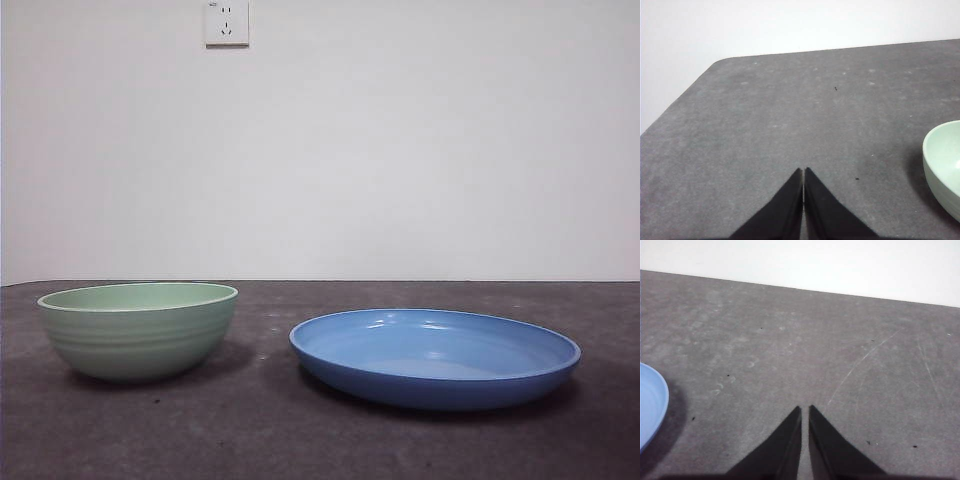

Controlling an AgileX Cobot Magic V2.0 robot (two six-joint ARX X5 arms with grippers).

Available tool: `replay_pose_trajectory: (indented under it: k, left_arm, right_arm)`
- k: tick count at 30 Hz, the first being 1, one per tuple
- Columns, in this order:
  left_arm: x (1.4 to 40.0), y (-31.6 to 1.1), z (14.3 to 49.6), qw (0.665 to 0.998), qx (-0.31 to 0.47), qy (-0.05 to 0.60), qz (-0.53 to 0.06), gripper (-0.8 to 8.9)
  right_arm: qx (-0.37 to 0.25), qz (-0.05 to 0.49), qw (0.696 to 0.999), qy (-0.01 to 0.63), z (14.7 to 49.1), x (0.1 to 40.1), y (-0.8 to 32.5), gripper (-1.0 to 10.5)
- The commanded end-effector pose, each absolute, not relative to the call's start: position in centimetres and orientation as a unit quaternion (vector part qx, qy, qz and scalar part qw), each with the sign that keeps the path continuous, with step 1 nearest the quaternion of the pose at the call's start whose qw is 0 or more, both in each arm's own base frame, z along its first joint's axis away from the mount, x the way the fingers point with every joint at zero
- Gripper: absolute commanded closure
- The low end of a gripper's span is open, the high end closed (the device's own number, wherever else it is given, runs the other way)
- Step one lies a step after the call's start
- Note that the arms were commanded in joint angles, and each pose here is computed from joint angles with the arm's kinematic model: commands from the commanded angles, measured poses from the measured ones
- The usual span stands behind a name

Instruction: Place the green bowl on the blue plate

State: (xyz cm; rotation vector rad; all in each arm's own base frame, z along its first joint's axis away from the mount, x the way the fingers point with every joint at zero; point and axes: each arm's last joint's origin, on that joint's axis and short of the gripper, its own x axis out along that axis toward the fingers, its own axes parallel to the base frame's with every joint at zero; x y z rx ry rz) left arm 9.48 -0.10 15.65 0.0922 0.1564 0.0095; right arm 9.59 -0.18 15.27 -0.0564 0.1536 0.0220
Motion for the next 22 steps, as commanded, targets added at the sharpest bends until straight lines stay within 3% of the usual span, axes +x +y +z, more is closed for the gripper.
replay_pose_trajectory:
  k: [1, 6, 14, 22]
  left_arm:
    - [9.6, -0.1, 14.9, 0.995, 0.045, 0.089, 0.007, 8.07]
    - [9.6, -0.1, 15.0, 0.996, 0.008, 0.087, 0.011, 8.07]
    - [9.5, -0.1, 15.5, 0.996, -0.009, 0.085, 0.010, 8.05]
    - [9.5, -0.1, 18.6, 0.996, -0.059, 0.070, 0.013, 8.05]
  right_arm:
    - [-0.023, 0.010, 0.997, 0.073, 15.2, 9.6, -0.2, 9.2]
    - [-0.020, 0.010, 0.997, 0.071, 15.3, 9.6, -0.2, 9.2]
    - [0.083, 0.023, 0.995, 0.057, 15.9, 9.6, -0.1, 9.3]
    - [0.148, 0.035, 0.987, 0.052, 18.2, 9.4, 0.0, 9.3]
